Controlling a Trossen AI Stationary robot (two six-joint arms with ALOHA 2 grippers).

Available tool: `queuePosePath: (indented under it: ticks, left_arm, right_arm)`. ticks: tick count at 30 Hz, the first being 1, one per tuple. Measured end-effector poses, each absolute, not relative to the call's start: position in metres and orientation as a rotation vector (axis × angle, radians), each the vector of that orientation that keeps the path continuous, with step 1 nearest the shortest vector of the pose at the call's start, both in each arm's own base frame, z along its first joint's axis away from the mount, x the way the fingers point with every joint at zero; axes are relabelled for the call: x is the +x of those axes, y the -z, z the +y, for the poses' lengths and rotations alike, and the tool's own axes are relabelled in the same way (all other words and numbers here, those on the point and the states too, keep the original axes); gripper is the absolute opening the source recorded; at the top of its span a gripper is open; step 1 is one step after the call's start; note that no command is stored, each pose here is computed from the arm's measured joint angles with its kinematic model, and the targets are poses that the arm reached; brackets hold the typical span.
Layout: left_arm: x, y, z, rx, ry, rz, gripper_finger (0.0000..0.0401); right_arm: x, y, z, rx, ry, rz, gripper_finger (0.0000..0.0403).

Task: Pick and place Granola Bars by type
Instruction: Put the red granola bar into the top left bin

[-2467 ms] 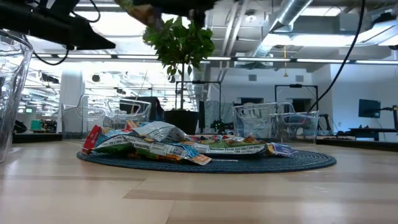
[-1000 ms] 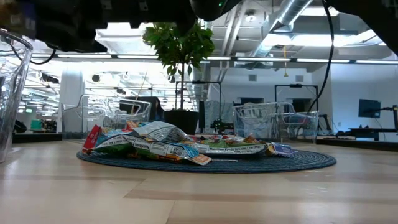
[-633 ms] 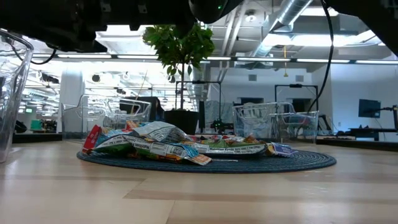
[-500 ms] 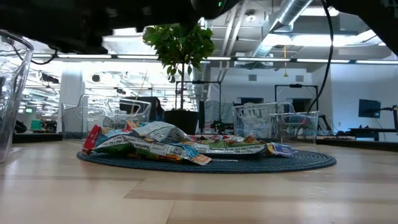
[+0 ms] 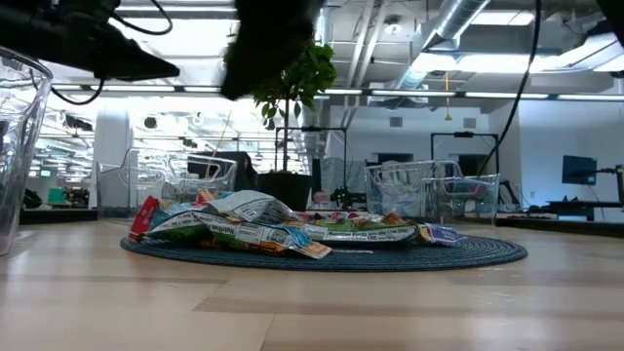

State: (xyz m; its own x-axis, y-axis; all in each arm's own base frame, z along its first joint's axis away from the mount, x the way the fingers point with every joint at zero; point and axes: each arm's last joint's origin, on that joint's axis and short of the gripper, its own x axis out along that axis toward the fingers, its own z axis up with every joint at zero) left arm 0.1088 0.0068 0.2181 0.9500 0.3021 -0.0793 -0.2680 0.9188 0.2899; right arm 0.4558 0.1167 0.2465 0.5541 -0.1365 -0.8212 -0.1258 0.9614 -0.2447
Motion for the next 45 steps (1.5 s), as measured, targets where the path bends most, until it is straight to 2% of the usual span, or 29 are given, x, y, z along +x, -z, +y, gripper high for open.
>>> queuePosePath:
  ticks: [10,18,23,29,36,41,45]
  left_arm:
    - [0.120,-0.210,0.003,0.309,-0.164,0.189,0.0177]
    - [0.130,-0.207,0.000,0.325,-0.047,0.198,0.0177]
    - [0.134,-0.209,0.000,0.324,-0.058,0.181,0.0177]
    - [0.135,-0.211,0.000,0.323,-0.062,0.156,0.0177]
    - [0.135,-0.212,0.000,0.331,-0.053,0.147,0.0177]
    - [0.135,-0.212,-0.001,0.363,-0.031,0.141,0.0177]
    - [0.136,-0.211,-0.003,0.402,0.026,0.135,0.0177]
  right_arm:
    - [0.415,-0.249,0.128,-0.400,0.340,1.176,0.0186]
    - [0.387,-0.249,0.137,-0.439,0.578,1.238,0.0177]
    - [0.380,-0.248,0.162,-0.431,0.509,1.220,0.0173]
    - [0.382,-0.253,0.190,-0.517,0.324,1.119,0.0162]
    - [0.362,-0.287,0.179,-0.440,0.351,0.955,0.0138]
    - [0.330,-0.278,0.166,-0.353,0.285,0.797,0.0128]
    - [0.295,-0.253,0.143,-0.246,0.259,0.651,0.0128]
